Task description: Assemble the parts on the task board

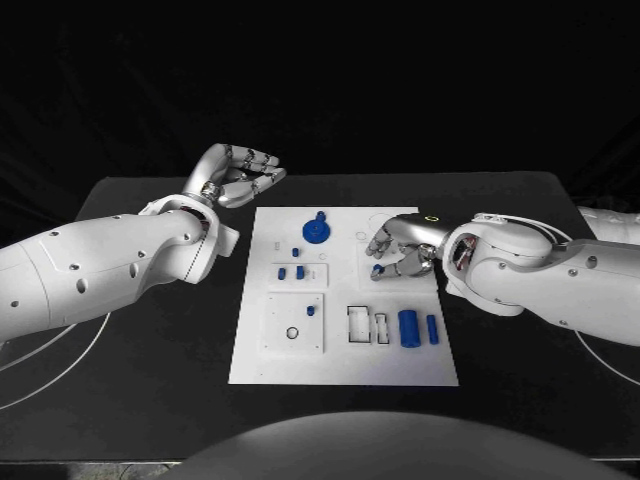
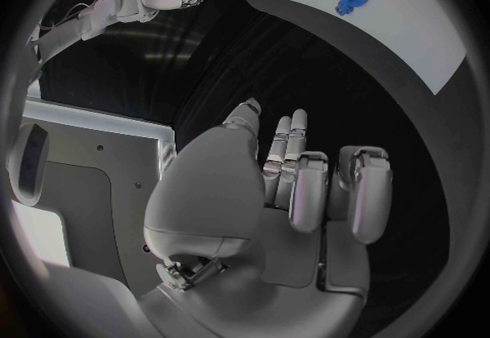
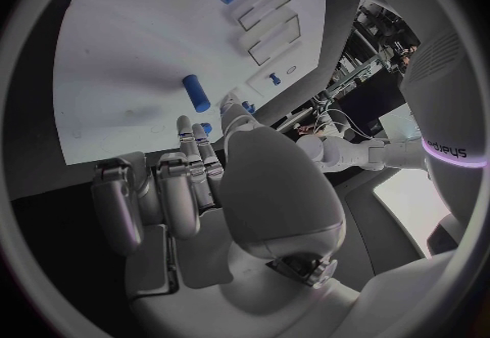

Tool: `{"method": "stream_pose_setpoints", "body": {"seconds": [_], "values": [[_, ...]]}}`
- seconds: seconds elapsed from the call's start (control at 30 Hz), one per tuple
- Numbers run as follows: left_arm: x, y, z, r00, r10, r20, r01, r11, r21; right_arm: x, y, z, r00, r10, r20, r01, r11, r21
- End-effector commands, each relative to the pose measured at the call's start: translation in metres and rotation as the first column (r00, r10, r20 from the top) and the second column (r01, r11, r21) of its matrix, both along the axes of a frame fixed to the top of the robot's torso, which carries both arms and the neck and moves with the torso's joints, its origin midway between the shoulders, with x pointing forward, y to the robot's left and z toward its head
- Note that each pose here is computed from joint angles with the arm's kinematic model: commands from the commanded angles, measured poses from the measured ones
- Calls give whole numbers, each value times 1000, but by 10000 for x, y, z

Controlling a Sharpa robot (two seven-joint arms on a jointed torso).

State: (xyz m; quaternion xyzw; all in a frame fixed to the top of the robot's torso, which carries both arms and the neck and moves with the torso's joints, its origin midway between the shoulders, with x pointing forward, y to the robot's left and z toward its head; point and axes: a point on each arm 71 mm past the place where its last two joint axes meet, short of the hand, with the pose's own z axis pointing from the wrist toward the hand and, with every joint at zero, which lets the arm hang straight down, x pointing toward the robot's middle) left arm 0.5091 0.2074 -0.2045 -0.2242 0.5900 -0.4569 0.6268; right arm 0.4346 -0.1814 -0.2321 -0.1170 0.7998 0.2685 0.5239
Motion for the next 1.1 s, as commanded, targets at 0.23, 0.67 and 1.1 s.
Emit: {"method": "stream_pose_setpoints", "body": {"seconds": [0.23,0.67,1.1], "values": [[-5,-35,11,1000,-21,6,21,1000,-5,4,-26,-71,999,-18,-26,16,994,-104],[-7,-53,11,1000,-29,6,29,1000,-3,14,60,-139,999,-6,-33,3,995,-104],[-6,-44,10,1000,-28,6,28,1000,-1,2,52,-165,999,-10,-41,6,995,-100]]}}
